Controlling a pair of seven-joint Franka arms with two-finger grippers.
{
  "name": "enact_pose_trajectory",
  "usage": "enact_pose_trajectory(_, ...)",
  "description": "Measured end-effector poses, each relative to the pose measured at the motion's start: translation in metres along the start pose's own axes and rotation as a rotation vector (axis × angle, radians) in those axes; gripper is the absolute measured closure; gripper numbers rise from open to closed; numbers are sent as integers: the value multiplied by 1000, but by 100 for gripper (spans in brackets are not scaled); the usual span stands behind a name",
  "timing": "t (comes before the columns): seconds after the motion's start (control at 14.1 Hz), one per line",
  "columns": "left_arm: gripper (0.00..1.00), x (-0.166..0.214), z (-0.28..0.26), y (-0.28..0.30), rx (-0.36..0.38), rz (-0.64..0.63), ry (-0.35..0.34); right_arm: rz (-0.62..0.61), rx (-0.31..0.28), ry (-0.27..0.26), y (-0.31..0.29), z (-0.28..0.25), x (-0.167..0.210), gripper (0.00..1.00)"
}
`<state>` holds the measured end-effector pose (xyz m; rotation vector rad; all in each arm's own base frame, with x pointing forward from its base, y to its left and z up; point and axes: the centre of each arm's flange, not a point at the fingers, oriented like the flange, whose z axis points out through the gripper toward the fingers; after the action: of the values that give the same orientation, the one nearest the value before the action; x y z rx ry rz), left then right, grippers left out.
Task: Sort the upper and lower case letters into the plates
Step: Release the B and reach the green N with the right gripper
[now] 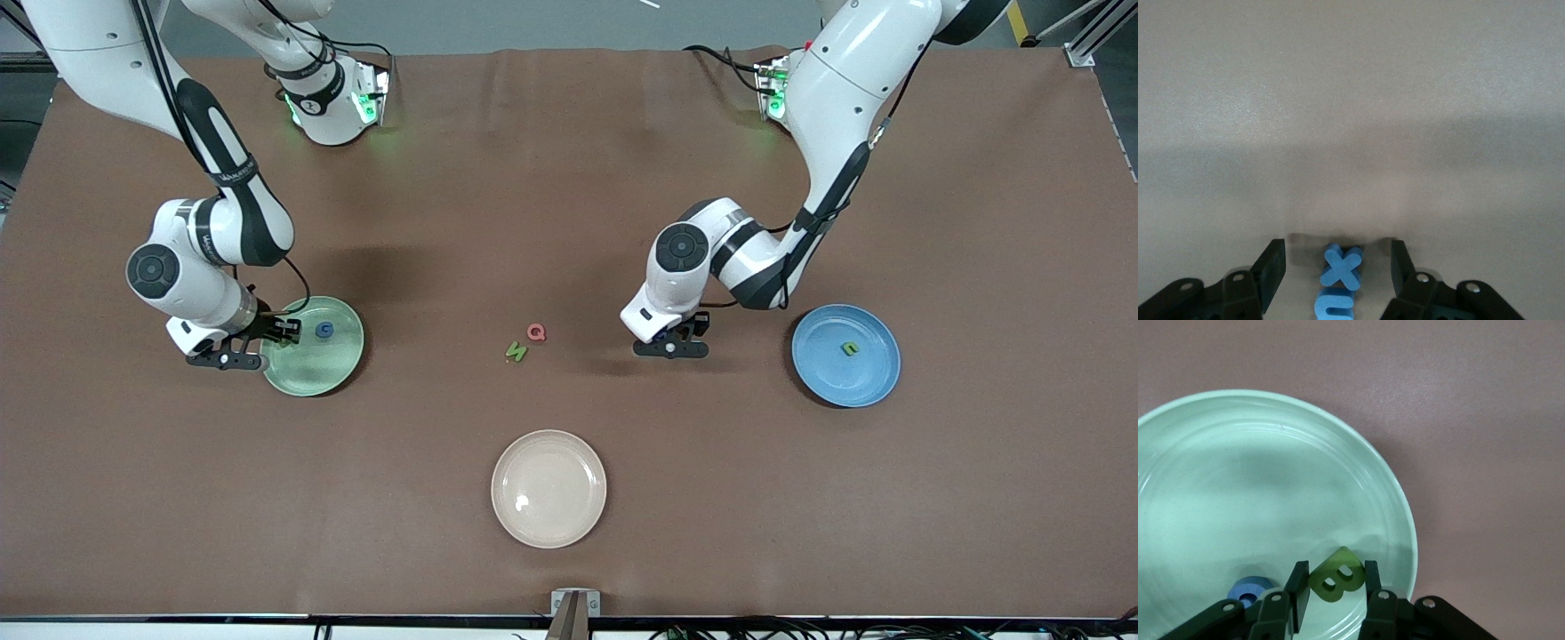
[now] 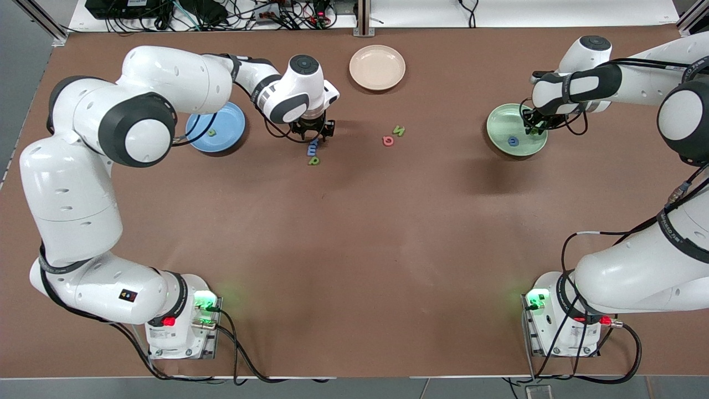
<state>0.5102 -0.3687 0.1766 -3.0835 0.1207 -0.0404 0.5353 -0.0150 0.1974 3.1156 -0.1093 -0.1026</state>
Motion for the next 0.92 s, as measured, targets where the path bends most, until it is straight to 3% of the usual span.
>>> enact_pose_trajectory(0.14, 29, 1, -1, 0, -7, -5, 6, -5, 1, -6, -3, 3, -1, 63)
enact_pose_trajectory(0.64, 41, 1, 0, -1, -10, -41, 8, 21, 14, -17, -36, -8, 6, 0)
enact_pose_trajectory(0.92, 50, 1, 1, -2, -9, -45, 6, 164, 23, -9, -136, -39, 7, 0)
